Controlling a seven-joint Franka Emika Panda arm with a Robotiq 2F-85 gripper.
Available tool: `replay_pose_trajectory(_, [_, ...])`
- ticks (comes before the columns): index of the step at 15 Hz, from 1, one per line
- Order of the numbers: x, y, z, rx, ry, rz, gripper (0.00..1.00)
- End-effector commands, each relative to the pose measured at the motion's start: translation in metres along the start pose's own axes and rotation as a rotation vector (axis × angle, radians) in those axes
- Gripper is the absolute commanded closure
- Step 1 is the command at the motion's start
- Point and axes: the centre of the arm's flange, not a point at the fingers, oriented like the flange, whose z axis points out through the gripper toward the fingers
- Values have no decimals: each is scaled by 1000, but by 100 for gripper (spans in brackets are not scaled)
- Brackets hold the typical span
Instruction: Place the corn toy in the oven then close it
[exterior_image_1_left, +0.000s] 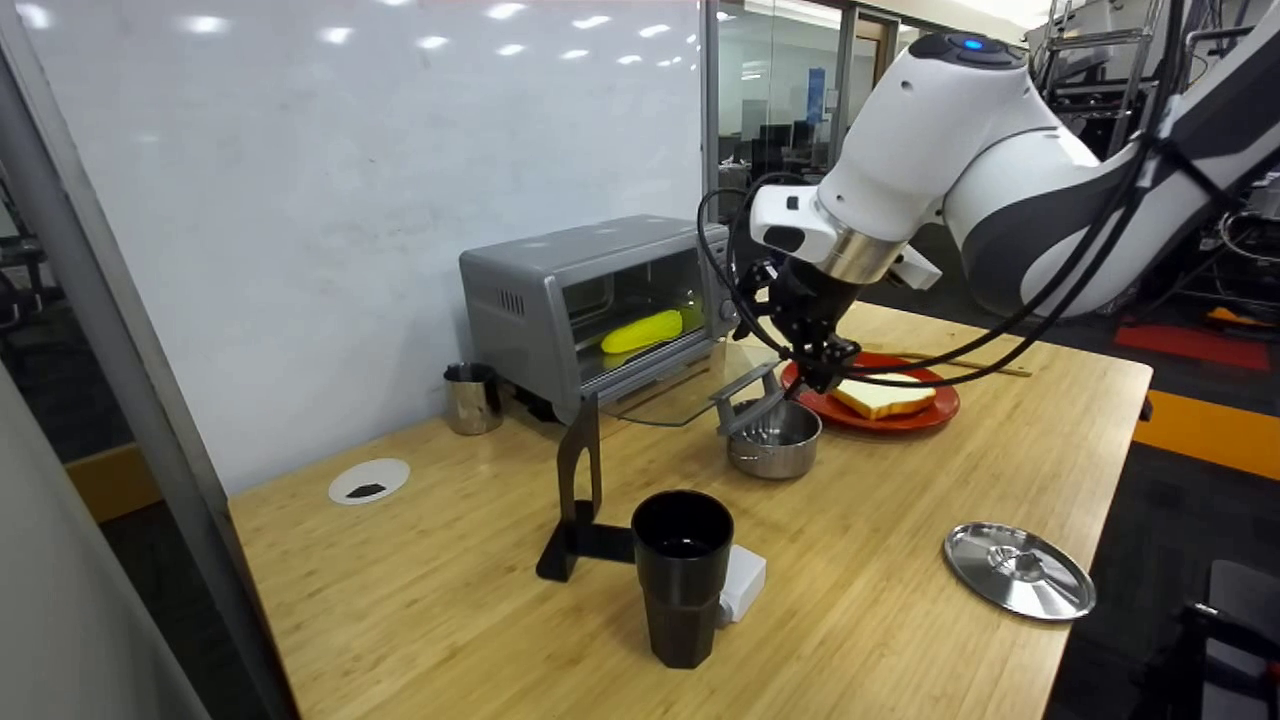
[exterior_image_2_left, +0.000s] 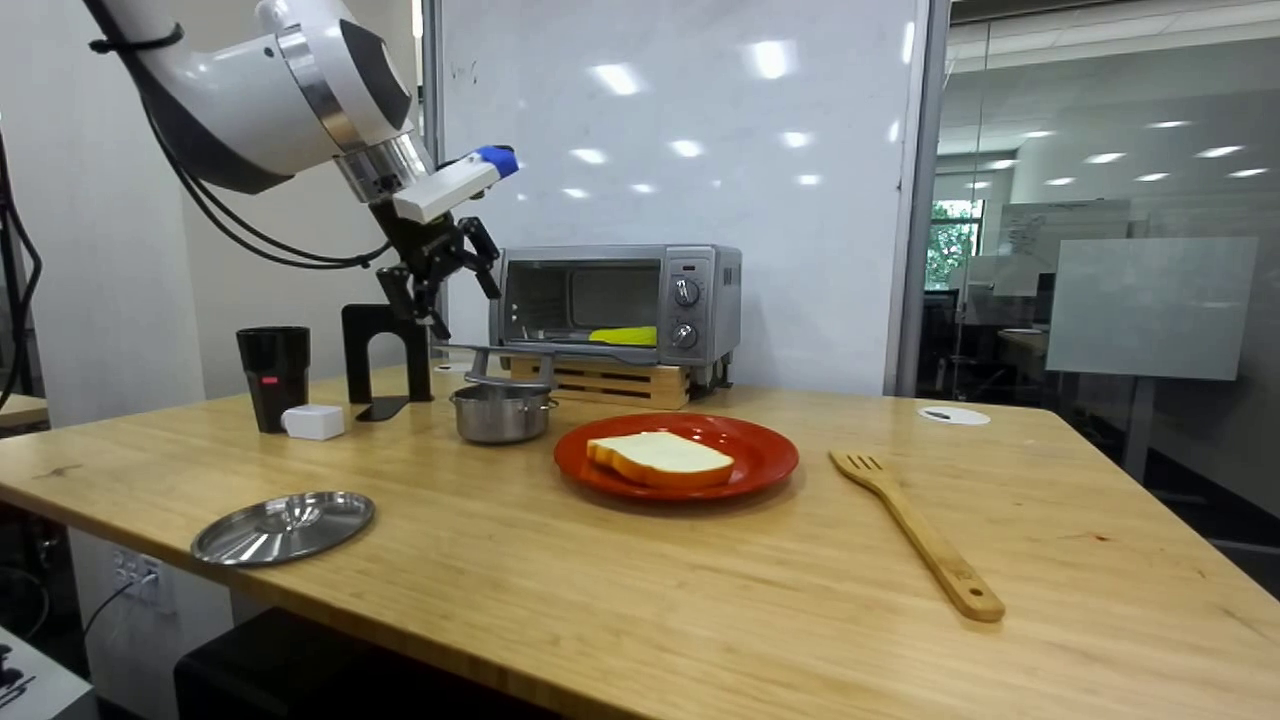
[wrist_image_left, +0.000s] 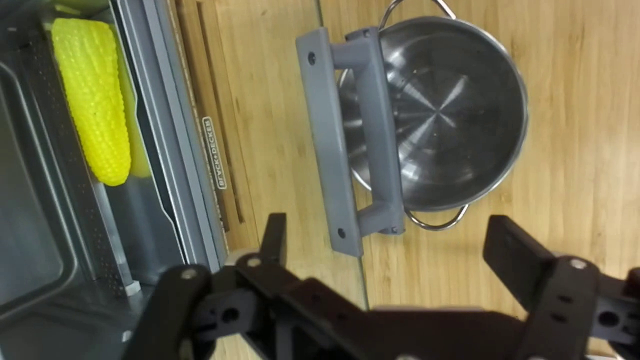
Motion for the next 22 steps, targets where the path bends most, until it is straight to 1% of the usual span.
replay_pose_trajectory(1, [-15, 11, -25, -9, -22, -92, 0])
replay_pose_trajectory(4, [-24, 9, -20, -1, -62, -148, 0])
replay_pose_trajectory(8, [-46, 8, -6, -1, -116, -177, 0])
replay_pose_trajectory(13, [-57, 1, 10, -66, -179, -223, 0])
replay_pose_trajectory(18, [-52, -9, 20, -142, -217, -245, 0])
replay_pose_trajectory(22, [-45, -19, 30, -187, -224, -240, 0])
